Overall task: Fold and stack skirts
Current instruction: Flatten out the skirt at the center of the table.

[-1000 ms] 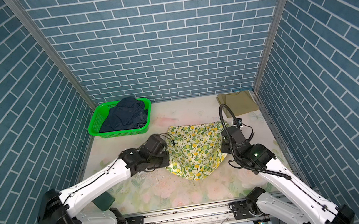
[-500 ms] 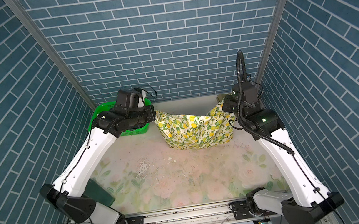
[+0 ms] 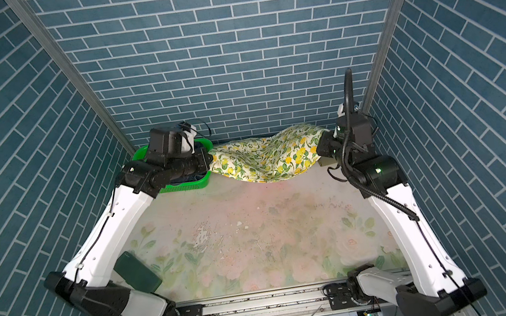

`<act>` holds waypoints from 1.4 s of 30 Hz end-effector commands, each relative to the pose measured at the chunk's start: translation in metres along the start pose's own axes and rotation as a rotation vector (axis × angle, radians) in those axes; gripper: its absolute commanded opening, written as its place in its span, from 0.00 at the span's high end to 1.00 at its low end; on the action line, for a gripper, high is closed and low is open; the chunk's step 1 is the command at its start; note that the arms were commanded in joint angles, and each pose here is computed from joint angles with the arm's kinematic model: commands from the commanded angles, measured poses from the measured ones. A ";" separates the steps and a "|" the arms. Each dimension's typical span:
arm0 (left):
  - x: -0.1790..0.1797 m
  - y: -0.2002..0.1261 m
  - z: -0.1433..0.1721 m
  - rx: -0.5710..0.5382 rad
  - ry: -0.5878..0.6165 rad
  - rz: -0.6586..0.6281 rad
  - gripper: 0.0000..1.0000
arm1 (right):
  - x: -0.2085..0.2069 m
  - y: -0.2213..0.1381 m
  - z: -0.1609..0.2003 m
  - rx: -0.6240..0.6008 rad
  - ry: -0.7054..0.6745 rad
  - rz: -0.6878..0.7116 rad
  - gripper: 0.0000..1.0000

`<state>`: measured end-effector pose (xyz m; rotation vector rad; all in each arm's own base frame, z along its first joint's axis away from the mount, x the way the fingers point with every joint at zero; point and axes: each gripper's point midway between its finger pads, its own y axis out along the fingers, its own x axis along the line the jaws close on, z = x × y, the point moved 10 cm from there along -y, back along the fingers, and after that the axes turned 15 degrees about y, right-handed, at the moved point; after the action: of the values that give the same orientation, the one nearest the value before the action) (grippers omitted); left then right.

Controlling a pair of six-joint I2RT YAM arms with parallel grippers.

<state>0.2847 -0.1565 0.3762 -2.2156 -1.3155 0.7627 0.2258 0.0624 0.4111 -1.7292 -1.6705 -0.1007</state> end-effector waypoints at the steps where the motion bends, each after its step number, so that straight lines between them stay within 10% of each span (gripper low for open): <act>1: 0.003 0.022 0.056 0.028 -0.049 0.045 1.00 | -0.046 0.006 0.062 0.158 0.077 0.072 1.00; 4: 0.003 0.045 0.129 0.114 -0.074 0.060 0.99 | -0.090 0.012 0.121 0.274 0.153 0.124 0.88; 8: 0.006 0.061 0.196 0.223 -0.071 0.001 0.40 | -0.122 0.005 0.156 0.351 0.176 0.225 0.24; 10: 0.010 0.059 0.211 0.245 -0.057 -0.033 0.30 | -0.126 -0.002 0.154 0.343 0.157 0.269 0.09; 42: 0.028 0.101 0.222 0.506 0.012 -0.242 0.22 | -0.203 0.083 0.202 0.653 0.337 0.571 0.35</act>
<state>0.2085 -0.1539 0.1363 -1.6110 -1.1988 0.8718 0.1855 0.0094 0.1303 -1.5059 -0.8003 0.3626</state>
